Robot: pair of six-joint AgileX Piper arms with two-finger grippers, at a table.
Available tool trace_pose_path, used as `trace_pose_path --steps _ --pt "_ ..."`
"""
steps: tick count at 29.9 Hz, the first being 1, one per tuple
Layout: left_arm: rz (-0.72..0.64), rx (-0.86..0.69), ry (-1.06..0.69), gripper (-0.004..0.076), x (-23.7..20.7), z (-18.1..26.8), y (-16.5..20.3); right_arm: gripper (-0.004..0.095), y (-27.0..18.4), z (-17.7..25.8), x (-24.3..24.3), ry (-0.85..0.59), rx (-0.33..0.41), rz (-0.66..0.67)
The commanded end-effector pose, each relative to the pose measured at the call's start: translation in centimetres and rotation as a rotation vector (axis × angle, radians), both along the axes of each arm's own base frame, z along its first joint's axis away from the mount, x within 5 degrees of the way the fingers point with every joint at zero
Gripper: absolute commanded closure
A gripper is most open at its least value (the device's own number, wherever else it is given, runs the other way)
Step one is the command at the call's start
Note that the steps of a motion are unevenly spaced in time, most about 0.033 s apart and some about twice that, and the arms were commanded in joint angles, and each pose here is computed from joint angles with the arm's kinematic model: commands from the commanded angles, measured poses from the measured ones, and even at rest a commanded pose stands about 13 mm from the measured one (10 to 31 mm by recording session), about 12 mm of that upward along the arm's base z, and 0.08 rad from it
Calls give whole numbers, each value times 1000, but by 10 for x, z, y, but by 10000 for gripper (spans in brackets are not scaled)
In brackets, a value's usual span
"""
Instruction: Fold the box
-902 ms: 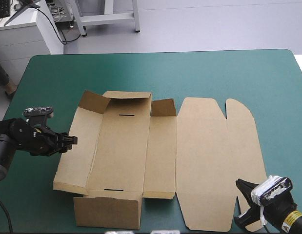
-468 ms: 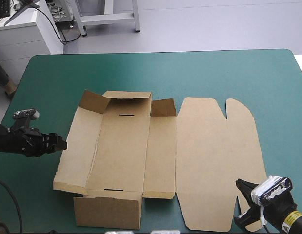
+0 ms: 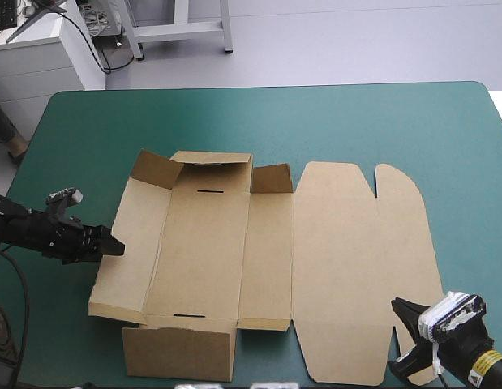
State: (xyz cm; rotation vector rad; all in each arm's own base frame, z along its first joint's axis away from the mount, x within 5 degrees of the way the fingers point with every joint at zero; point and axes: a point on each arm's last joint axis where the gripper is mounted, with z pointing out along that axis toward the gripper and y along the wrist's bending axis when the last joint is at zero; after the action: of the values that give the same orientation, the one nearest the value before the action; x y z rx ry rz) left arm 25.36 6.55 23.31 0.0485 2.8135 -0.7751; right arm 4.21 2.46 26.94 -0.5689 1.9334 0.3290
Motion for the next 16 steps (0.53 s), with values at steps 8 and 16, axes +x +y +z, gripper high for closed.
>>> trace_pose_path --steps 8,16 --pt "-58 -149 92 276 0 -13 -17 927 1 14 3 -84 36 -7" --pt "-209 -148 119 280 1 -17 -56 927 0 14 3 -91 24 -11"
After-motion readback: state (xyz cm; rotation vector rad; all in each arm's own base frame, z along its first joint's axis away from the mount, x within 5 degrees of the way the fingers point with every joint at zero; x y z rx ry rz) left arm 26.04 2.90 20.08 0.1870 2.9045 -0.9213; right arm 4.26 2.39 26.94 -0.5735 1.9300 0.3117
